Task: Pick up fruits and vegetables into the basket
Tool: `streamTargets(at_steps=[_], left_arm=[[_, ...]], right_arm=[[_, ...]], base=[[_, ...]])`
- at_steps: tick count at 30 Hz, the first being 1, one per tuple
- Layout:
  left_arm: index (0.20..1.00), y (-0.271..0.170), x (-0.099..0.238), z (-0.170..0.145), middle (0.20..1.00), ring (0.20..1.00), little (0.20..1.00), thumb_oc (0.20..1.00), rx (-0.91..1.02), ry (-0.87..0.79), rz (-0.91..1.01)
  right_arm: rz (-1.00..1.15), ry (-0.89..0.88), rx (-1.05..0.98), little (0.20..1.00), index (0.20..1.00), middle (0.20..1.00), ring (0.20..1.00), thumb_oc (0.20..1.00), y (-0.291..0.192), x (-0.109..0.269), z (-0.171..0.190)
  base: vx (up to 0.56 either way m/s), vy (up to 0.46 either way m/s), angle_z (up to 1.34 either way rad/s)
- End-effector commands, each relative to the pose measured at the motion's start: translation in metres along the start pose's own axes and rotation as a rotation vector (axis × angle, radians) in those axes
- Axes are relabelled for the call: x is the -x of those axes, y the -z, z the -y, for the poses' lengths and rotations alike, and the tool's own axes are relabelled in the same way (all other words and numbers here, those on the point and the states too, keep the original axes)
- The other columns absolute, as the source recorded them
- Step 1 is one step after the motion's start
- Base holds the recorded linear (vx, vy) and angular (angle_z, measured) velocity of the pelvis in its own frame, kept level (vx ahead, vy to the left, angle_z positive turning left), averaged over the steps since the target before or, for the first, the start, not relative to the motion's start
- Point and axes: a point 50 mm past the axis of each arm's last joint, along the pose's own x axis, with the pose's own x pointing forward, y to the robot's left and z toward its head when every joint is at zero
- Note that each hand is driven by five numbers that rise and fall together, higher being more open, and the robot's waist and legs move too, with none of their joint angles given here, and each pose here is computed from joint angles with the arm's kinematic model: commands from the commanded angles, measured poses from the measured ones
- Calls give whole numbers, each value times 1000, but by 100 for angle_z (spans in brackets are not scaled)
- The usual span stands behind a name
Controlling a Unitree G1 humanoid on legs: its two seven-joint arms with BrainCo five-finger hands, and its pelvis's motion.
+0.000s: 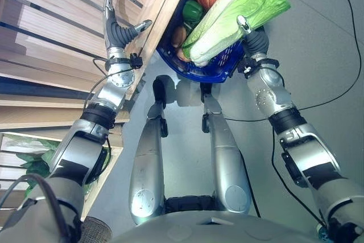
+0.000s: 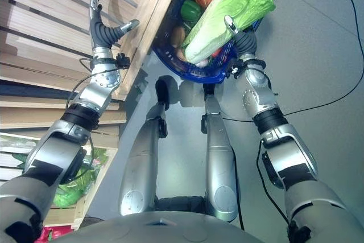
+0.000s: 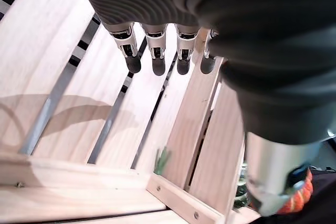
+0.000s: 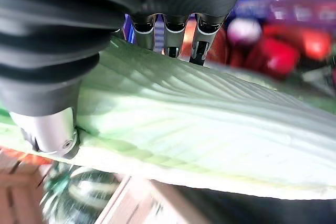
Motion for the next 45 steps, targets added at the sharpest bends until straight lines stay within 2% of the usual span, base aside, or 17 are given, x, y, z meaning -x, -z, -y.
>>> streamTargets(at_steps=[1,8,17,36,39,40,41,45], left_arm=[[1000,-8,-9,-1,1000,1000,1000,1000,14,-23,23],[1000,0,-13,2,1000,1000,1000,1000,-7,-12,-36],[1000,-1,-12,10,1000,1000,1000,1000,20,14,-23],[1000,-14,-5,23,1000,1000,1000,1000,77,12,28],[1000,-14,-5,23,1000,1000,1000,1000,83,11,32],[1000,-15,-5,24,1000,1000,1000,1000,85,10,34],[1000,-15,-4,25,1000,1000,1000,1000,86,10,34],[1000,-14,-2,25,1000,1000,1000,1000,88,9,33]], right_arm=[[105,55,40,200,200,200,200,200,-34,-13,9],[36,153,187,200,200,200,200,200,-35,-28,22],[-88,257,337,200,200,200,200,200,-29,-34,37],[-243,444,379,200,200,200,200,200,-24,-30,63],[-254,459,394,639,639,639,639,639,-24,-29,67],[-259,465,395,896,896,896,896,896,-24,-29,67],[-264,466,394,1000,1000,1000,1000,1000,-23,-29,67],[-270,481,390,1000,1000,1000,1000,1000,-23,-28,70]], base=[[0,0,0],[0,0,0],[5,1,3],[1,0,0],[0,0,0],[0,0,0],[0,0,0],[0,0,0]])
